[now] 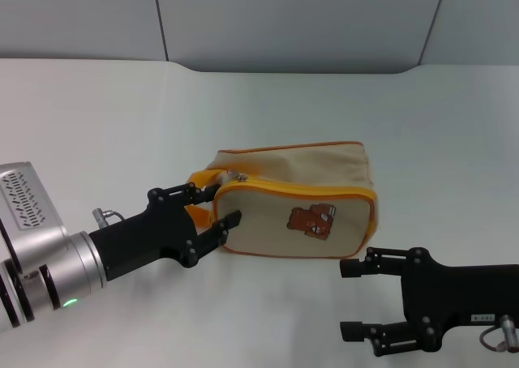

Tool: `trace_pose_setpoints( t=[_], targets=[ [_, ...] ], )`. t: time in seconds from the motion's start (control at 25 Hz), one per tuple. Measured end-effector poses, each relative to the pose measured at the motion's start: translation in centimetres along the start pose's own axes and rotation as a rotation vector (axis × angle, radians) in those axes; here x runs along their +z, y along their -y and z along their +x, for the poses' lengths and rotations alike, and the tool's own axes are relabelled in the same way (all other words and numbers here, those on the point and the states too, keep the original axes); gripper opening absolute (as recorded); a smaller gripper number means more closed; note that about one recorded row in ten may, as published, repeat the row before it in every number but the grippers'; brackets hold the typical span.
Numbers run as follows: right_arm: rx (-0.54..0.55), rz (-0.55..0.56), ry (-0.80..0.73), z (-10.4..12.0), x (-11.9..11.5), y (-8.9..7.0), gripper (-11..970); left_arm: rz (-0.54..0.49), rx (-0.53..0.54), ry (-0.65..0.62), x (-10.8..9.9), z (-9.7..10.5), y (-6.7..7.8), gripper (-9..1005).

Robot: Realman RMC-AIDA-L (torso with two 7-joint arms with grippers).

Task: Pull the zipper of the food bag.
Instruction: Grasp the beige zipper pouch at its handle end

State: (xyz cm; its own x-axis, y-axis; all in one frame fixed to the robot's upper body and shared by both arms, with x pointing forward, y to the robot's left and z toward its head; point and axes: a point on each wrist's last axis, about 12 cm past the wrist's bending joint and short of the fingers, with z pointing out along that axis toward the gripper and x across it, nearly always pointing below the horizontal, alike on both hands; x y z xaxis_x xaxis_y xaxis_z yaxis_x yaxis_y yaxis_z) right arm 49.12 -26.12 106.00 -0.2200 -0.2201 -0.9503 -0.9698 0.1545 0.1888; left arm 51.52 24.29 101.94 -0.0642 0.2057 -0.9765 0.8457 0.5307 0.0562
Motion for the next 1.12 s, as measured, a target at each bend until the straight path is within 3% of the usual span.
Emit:
trace_pose_setpoints(
  t=[0.36,0.48,0.72,0.8,0.84,0.88,1.04,1.12],
  targets=[
    [0.008,-0.006,0.019,-0.2,0.0,-0.1,810,0.010,0.000,0.008,0.0,-0.1,0.1,294],
    [0.056,-0.039,0.098,-1.5,-0.3,-0.2,811,0.024,0.000,0.024,0.1,-0.3,0.2,181],
    [0.300,-0.114,0.165,-5.6,-1.5,1.0,811,0.056,0.010,0.067,0.2,-1.0,0.3,75],
    [0.416,-0.131,0.153,-7.0,-1.6,1.8,811,0.063,0.020,0.080,0.3,-1.3,0.3,74],
    [0.530,-0.149,0.132,-8.2,-1.5,2.6,811,0.068,0.026,0.088,0.3,-1.4,0.3,73],
    [0.530,-0.149,0.132,-8.2,-1.5,2.6,811,0.073,0.032,0.097,0.4,-1.6,0.2,73],
    [0.757,-0.143,0.089,-10.3,-0.9,4.4,810,0.098,0.075,0.135,0.7,-2.6,-0.1,71],
    [0.794,-0.131,0.084,-10.6,-0.9,4.8,810,0.101,0.086,0.142,0.8,-2.7,-0.1,70]
  ],
)
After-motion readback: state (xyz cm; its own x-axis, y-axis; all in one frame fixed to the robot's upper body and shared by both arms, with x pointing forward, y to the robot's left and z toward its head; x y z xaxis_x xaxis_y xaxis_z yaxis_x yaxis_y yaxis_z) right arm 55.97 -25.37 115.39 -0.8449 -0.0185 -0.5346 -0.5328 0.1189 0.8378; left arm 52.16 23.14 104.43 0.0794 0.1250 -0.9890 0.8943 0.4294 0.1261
